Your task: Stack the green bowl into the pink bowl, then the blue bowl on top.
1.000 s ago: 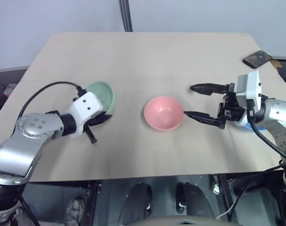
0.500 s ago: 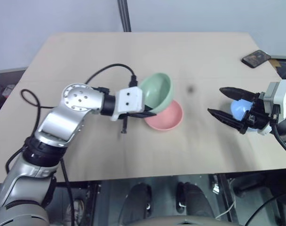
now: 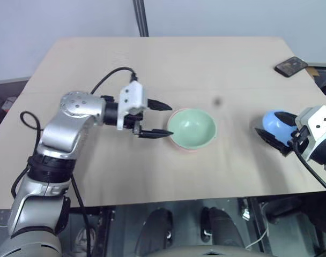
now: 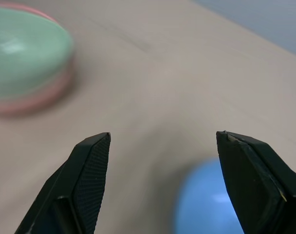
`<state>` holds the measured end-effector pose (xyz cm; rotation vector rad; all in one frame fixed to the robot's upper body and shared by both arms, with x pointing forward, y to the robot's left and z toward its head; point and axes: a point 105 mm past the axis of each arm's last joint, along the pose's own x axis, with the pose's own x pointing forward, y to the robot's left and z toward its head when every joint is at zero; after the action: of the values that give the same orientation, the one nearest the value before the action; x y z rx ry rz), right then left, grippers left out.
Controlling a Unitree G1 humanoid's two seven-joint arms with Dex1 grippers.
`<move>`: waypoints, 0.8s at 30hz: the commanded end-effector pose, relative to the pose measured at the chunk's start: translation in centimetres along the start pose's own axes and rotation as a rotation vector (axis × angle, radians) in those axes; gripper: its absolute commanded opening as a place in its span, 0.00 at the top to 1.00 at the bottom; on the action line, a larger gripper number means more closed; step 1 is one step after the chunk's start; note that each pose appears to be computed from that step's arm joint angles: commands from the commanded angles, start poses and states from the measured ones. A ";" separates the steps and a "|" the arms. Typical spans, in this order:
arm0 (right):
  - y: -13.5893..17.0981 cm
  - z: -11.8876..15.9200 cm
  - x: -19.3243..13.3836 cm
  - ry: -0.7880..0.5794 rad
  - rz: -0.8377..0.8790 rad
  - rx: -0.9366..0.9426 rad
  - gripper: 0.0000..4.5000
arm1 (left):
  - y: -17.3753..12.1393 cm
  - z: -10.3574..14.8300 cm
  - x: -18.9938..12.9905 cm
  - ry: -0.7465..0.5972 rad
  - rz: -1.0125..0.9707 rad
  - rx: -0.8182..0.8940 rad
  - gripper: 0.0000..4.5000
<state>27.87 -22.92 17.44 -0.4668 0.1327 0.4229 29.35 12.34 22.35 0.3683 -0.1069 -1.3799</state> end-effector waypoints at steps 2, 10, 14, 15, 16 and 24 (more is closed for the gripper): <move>-1.2 -2.4 0.8 0.122 -0.069 0.005 0.19 | -0.6 1.3 -2.4 -0.108 0.072 -0.028 0.16; -1.6 -4.8 2.7 0.248 -0.029 0.100 0.25 | -1.9 1.8 -4.6 -0.210 0.054 -0.132 0.15; -1.5 -5.2 3.3 0.265 -0.013 0.102 0.57 | -2.4 1.7 -4.7 -0.210 0.069 -0.141 0.14; -1.5 -5.1 3.3 0.264 -0.009 0.101 0.73 | -2.5 1.7 -4.7 -0.209 0.072 -0.142 0.14; -1.5 -5.1 3.4 0.263 -0.006 0.100 0.78 | -2.5 1.7 -4.7 -0.208 0.074 -0.142 0.14; 2.3 2.2 4.0 -0.034 0.238 -0.066 0.99 | -1.9 1.2 -5.3 -0.220 0.165 -0.158 0.14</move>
<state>31.22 -21.71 13.79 -0.4553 0.3194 0.5377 26.55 16.78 22.64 0.0513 -0.1508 -1.2712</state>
